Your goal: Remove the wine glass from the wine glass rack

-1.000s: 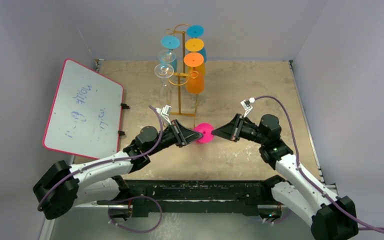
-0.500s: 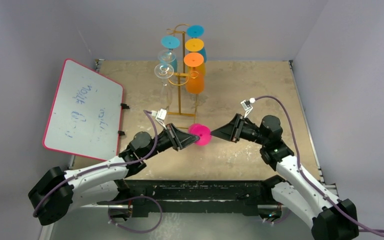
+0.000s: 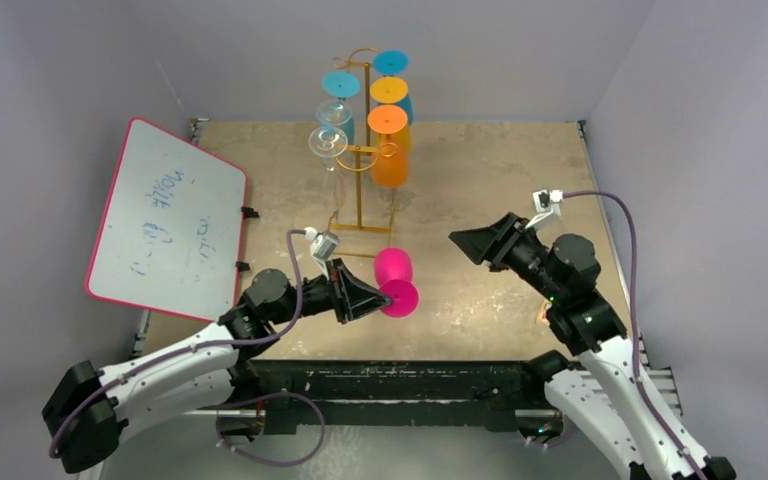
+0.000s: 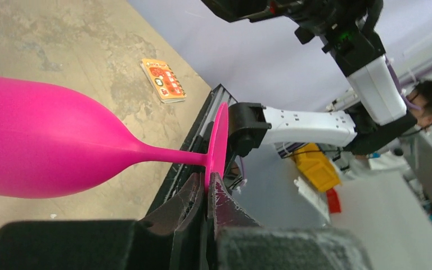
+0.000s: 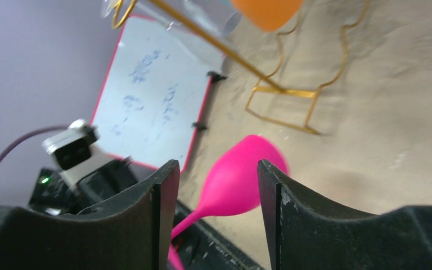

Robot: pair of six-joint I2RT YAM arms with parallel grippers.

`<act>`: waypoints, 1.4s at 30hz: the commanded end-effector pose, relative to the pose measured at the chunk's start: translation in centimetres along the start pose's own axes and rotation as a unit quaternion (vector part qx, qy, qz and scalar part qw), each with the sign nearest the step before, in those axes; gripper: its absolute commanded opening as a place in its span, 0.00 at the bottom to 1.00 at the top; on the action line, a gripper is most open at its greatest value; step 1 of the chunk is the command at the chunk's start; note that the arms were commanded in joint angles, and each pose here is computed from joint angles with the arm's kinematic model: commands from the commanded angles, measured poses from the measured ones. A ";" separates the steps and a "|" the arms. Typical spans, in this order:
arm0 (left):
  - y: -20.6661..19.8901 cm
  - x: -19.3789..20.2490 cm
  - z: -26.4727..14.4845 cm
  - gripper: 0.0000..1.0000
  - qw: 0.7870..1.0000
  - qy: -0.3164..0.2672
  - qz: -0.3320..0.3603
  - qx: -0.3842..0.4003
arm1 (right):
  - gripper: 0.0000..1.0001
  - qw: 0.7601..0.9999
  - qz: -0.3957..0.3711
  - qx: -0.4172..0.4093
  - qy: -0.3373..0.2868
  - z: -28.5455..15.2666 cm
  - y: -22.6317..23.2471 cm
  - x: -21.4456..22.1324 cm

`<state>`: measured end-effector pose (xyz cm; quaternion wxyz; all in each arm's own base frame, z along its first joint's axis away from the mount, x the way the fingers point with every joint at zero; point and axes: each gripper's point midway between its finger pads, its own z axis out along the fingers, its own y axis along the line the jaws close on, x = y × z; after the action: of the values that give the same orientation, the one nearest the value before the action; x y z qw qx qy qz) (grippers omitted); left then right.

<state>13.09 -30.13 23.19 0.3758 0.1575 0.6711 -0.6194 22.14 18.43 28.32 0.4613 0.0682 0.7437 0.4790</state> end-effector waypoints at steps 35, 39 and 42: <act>-7.3 1.4 -3.4 0.00 0.913 0.092 0.334 0.217 | 0.78 0.959 -0.032 -0.183 0.212 2.4 -0.1 0.6; -7.8 0.9 -3.2 0.00 0.905 0.079 0.352 0.227 | 0.76 0.948 -0.007 -0.206 0.243 2.5 0.7 1.5; -7.7 0.6 -3.1 0.00 0.901 0.073 0.365 0.224 | 0.75 0.930 0.003 -0.228 0.288 2.8 1.9 3.4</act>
<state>6.71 -28.59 23.99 0.4227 0.4922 0.5123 -0.5626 23.74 20.98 24.70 0.2619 -0.1091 0.7483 0.5996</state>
